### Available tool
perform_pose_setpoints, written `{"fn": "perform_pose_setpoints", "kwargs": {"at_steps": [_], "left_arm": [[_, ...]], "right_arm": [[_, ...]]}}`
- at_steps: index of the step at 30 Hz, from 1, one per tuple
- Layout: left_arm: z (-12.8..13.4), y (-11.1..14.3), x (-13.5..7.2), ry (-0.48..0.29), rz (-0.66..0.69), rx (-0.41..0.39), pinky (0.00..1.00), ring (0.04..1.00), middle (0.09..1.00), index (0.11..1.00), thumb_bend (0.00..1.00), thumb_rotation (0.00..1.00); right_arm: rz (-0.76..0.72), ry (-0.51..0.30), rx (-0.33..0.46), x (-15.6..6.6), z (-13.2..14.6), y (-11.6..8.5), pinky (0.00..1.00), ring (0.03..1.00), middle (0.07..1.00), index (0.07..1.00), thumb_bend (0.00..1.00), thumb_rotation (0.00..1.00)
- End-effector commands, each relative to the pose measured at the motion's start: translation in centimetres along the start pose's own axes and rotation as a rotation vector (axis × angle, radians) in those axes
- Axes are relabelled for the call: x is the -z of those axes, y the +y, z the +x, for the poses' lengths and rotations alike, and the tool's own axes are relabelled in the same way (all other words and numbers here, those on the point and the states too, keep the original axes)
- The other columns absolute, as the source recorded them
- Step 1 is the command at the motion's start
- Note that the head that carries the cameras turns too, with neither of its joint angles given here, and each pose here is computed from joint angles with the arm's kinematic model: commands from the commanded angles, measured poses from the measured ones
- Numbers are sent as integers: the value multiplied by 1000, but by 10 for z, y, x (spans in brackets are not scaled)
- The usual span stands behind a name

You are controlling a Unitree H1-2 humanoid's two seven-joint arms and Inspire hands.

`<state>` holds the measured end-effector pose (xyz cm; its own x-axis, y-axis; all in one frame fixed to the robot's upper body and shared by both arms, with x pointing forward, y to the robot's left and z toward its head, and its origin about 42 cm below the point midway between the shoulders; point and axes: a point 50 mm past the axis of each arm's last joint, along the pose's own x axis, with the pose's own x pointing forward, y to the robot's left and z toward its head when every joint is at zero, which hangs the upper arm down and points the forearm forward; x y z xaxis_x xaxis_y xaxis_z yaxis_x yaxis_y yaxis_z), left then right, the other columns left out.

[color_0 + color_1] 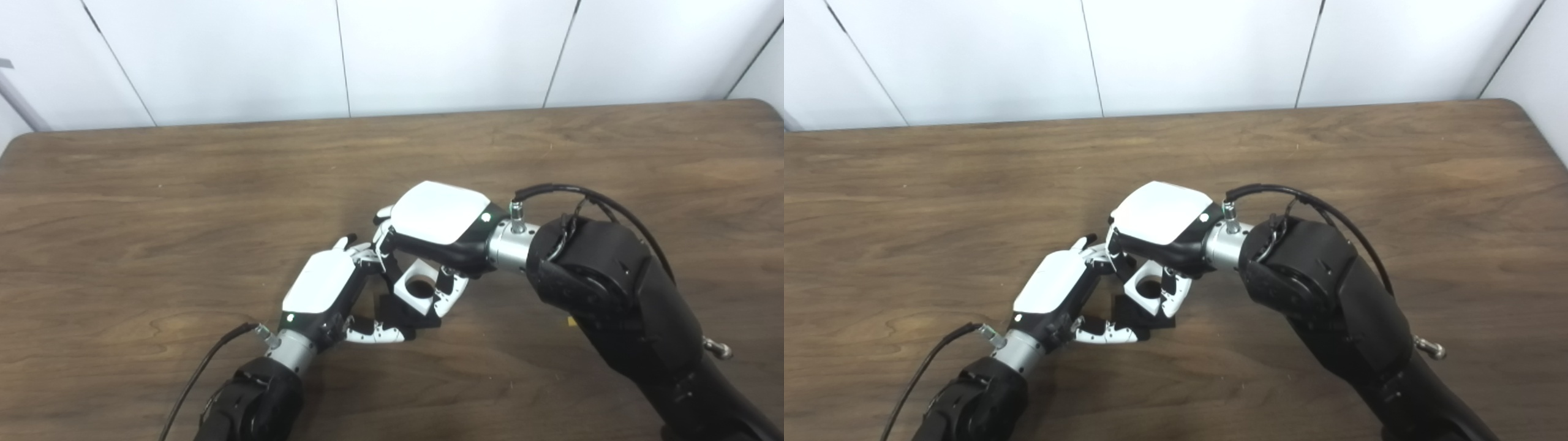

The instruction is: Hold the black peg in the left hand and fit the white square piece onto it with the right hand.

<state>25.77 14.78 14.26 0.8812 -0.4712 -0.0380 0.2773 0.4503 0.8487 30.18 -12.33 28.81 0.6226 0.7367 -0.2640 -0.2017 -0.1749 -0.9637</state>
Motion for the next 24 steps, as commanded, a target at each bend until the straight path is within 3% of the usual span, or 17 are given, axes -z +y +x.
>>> {"fn": "perform_pose_setpoints", "kwargs": {"at_steps": [1,24], "left_arm": [[1,-12,2,12,-4,66,1000,870,771,484,523,55],[3,-11,2,18,-1,67,1000,871,771,485,523,53]], "right_arm": [[-28,-7,63,-4,-5,-15,842,890,766,485,524,136],[-25,-10,54,-4,-7,-14,844,890,772,485,524,135]]}}
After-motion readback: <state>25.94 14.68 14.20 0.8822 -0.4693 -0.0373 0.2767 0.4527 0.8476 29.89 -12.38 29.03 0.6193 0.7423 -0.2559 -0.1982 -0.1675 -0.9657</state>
